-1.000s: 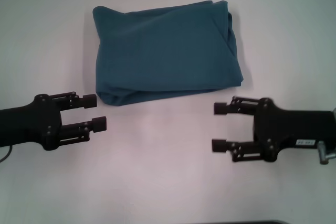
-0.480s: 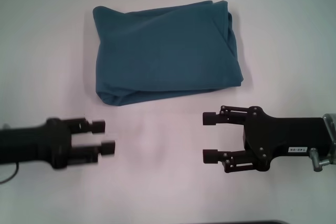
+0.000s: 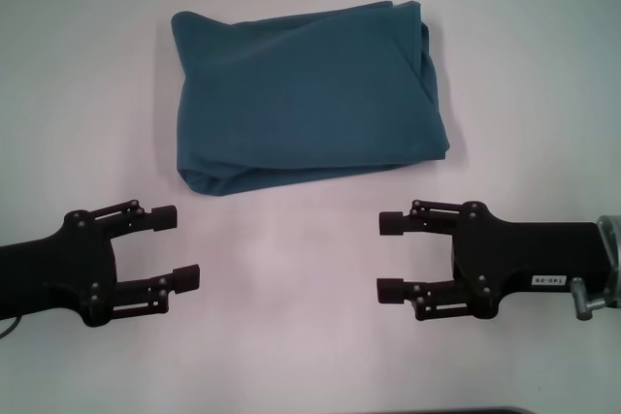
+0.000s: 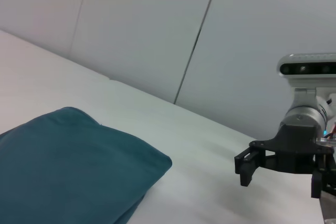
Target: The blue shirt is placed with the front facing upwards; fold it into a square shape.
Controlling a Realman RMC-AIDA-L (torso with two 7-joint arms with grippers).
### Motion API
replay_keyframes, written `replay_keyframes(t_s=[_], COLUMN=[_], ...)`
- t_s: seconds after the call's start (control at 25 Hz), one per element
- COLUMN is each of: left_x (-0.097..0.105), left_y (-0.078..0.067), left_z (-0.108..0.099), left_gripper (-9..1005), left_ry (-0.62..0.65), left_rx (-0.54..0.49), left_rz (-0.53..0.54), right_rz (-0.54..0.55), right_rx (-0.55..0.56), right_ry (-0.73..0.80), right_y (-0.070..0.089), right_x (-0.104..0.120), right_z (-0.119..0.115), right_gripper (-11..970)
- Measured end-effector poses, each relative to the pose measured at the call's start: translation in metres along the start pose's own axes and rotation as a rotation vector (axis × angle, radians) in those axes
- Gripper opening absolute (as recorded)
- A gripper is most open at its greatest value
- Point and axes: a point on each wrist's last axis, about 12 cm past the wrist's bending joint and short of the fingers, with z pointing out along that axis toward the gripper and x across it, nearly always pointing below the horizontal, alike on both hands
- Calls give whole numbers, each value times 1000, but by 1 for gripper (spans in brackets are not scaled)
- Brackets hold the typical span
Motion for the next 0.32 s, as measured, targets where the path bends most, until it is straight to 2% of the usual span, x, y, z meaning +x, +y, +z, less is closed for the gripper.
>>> replay_keyframes(t_s=[0.32], left_x=[0], left_y=[0], left_z=[1], left_gripper=[812], left_ry=[9], left_rx=[9], left_rz=[7], right_rz=[3], right_rx=[-7], right_ry=[8], right_y=[0], right_x=[0], right_z=[2], right_gripper=[852])
